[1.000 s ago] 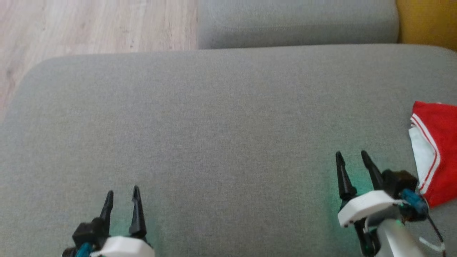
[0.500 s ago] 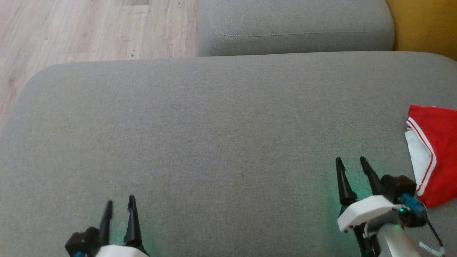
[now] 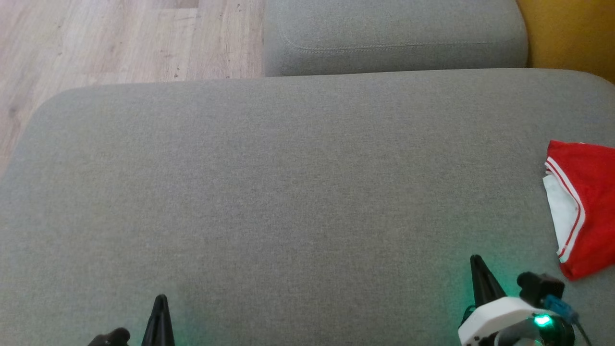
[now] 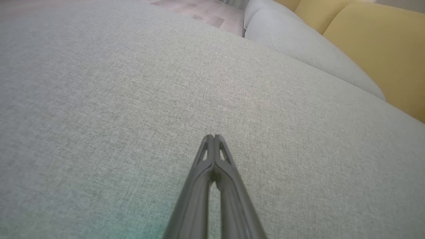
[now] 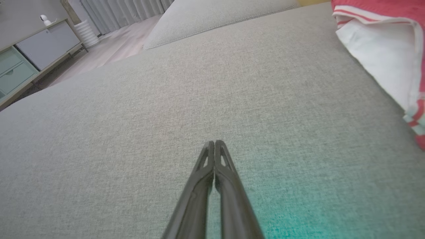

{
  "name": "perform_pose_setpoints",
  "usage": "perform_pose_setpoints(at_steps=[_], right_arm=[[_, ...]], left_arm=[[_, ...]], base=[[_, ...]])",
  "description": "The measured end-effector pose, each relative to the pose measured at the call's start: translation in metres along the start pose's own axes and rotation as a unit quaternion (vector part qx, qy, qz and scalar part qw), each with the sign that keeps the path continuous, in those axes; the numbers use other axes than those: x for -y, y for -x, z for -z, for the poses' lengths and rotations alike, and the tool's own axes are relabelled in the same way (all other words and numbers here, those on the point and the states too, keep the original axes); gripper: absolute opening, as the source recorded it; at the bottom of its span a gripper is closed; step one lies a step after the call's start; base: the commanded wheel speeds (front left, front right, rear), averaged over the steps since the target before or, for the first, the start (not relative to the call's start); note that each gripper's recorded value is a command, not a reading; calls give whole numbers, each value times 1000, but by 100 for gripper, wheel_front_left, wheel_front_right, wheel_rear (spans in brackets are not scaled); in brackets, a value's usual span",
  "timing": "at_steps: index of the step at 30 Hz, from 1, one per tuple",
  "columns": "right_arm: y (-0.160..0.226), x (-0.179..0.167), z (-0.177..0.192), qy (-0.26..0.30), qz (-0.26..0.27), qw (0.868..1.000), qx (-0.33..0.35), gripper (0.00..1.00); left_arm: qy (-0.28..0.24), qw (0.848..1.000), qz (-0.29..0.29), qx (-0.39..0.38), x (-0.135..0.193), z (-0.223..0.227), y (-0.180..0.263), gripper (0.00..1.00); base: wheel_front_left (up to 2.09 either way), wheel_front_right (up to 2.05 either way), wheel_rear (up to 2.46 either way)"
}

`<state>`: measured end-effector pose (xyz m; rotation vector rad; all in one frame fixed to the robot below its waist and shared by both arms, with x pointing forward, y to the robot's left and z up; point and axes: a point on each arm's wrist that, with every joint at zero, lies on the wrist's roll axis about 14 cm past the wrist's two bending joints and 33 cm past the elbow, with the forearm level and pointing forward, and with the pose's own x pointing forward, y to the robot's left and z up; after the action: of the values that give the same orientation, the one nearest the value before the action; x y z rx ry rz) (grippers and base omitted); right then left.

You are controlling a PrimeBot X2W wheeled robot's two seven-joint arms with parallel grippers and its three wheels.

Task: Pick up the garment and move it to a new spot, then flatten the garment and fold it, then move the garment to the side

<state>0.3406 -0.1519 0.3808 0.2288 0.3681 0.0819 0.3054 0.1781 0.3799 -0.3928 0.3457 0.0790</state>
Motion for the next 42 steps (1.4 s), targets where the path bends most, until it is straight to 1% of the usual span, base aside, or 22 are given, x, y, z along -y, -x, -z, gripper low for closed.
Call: perform_pose_setpoints(at_steps=[10,20,32,42], right_arm=[[-1,4,-9,-58,12,998,12,0],[-2,9,-18,-116,23,993,24,0],[-3,13,-29,-185,29,981,38,0],[-3,17,-36,-238,32,970,48,0]], left_arm=[[50,999,-5,3,0,-5,-2,0],[101,995,-14,7,-4,-11,-4,0],[160,987,-6,17,2,-24,-11,0],[204,979,-4,17,3,-28,-13,0]], base=[[0,0,0],[0,0,0],[0,0,0],[0,0,0]])
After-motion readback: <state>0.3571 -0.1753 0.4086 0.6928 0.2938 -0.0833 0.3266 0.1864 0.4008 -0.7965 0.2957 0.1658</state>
